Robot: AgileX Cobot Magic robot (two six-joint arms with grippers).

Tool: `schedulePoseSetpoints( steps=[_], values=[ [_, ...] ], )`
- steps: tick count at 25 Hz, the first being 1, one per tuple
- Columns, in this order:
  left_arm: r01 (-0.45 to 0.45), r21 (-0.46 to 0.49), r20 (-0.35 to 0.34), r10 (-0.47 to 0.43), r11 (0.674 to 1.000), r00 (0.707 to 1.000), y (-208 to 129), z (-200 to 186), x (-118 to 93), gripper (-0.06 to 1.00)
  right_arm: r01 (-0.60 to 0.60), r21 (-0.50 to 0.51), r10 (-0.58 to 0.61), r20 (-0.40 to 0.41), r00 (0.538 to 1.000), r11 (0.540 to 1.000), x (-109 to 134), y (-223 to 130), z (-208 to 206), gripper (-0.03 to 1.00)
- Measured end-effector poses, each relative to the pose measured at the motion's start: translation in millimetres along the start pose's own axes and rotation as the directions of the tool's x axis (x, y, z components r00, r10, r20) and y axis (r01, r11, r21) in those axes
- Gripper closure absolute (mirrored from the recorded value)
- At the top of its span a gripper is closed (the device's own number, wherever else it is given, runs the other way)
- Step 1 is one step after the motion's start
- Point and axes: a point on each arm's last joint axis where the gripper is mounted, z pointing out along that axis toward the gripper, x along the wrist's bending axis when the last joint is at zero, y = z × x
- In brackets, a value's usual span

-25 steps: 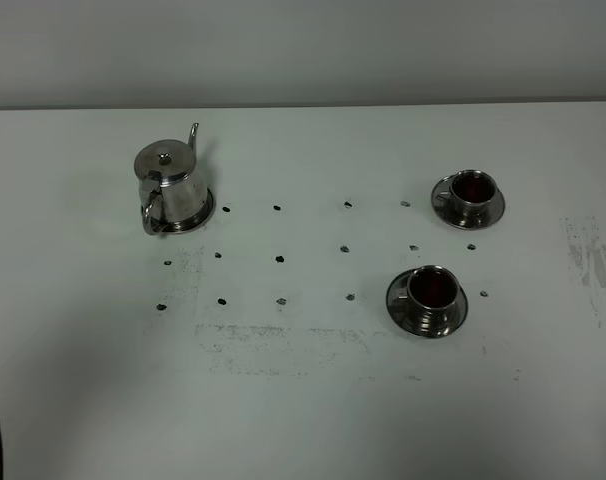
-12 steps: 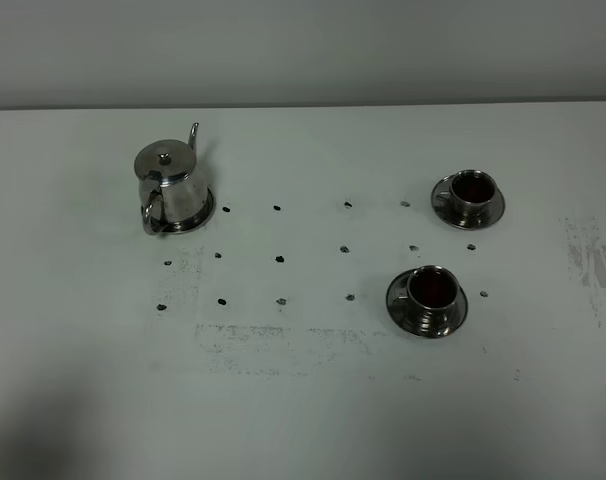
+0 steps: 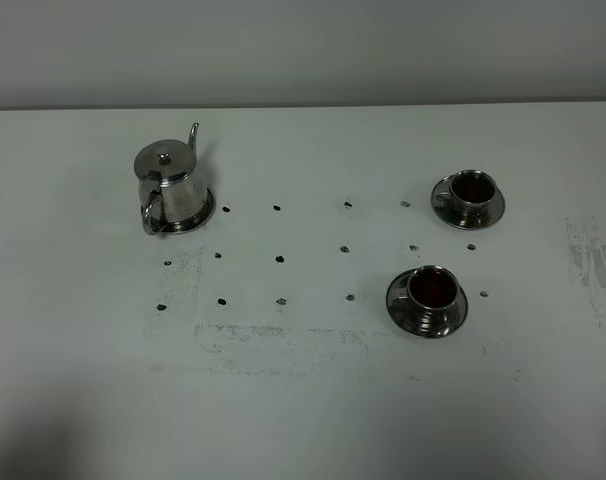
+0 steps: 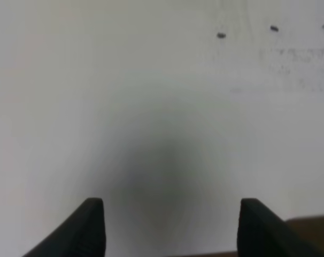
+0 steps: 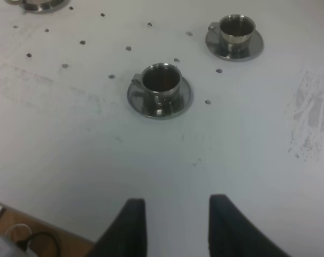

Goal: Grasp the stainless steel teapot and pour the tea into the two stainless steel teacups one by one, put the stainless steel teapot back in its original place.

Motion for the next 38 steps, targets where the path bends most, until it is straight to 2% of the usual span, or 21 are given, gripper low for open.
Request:
schedulePoseSetpoints(
  steps=[10,23,29,38],
  values=[
    [-0.002,-0.128,-0.005,0.002,0.992,1.0,-11.5,-13.0,-0.4,0.41,0.0,0.0,0.0,0.0,1.0,1.0,0.0,0.0,0.0,0.66],
    [-0.003,-0.131,-0.005,0.002,0.991,1.0,-12.5,-13.6,-0.5,0.41,-0.002,0.0,0.002,0.004,1.0,1.0,0.0,0.0,0.0,0.66],
    [-0.003,-0.131,-0.005,0.002,0.991,1.0,-12.5,-13.6,-0.5,0.41,-0.057,-0.002,0.057,0.096,0.994,0.998,0.6,0.7,1.1,0.66],
    [-0.003,-0.129,-0.005,0.002,0.992,1.0,-12.6,-13.6,-0.5,0.41,-0.063,-0.003,0.063,0.106,0.992,0.998,0.7,0.7,1.2,0.66]
  ],
)
